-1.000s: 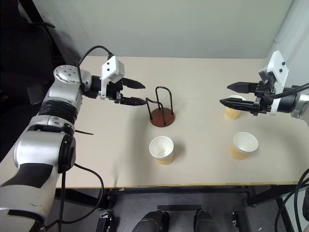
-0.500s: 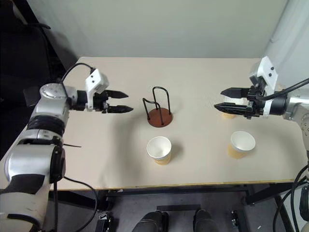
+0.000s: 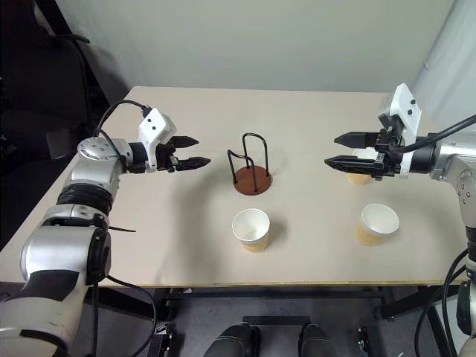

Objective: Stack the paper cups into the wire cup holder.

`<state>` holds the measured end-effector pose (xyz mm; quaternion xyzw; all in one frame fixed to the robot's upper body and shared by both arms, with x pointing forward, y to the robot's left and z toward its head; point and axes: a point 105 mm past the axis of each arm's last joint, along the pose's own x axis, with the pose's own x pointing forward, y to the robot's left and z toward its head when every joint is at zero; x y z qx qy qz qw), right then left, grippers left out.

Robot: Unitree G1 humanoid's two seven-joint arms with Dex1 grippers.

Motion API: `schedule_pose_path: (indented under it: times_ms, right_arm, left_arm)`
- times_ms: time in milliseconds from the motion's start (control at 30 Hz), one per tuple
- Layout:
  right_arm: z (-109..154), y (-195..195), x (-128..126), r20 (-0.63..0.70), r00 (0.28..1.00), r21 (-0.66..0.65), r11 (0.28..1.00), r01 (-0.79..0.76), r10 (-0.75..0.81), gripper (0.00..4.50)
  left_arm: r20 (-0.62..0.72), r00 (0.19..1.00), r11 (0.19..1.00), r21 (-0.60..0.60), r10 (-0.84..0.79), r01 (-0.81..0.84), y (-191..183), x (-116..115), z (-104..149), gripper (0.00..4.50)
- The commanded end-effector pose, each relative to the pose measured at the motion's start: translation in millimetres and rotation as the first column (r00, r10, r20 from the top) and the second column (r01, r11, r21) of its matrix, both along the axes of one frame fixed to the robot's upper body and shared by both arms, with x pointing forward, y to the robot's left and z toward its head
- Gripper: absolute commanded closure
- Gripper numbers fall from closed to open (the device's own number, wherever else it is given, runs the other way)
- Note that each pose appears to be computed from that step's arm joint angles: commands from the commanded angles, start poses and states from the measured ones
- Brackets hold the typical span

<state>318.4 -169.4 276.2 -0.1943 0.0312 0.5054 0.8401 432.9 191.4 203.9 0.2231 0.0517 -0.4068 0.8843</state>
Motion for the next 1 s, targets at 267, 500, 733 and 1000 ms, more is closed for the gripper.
schedule_pose_path:
  times_ms: [267,500,733,1000]
  right_arm:
    - [15.4,-3.0,-5.8,0.065,0.998,0.002,1.0,0.011,-0.011,1.76]
    - [15.8,-5.1,-5.0,0.072,0.997,0.006,1.0,0.022,-0.023,1.76]
    - [16.3,-6.1,-4.7,0.073,0.997,0.0,1.0,0.025,-0.025,1.76]
    - [18.4,-7.8,-5.2,0.081,0.996,0.003,0.999,0.035,-0.035,1.76]
  left_arm:
    - [-0.015,0.997,0.996,0.02,-0.082,0.082,-11.5,-4.0,4.7,1.04]
    - [0.052,0.998,0.999,-0.038,0.026,-0.024,-12.9,8.6,11.6,1.04]
    - [0.058,0.998,0.997,-0.068,0.034,-0.03,-24.7,12.6,8.0,1.04]
    - [0.054,0.998,0.996,-0.079,0.033,-0.029,-34.1,15.2,6.4,1.04]
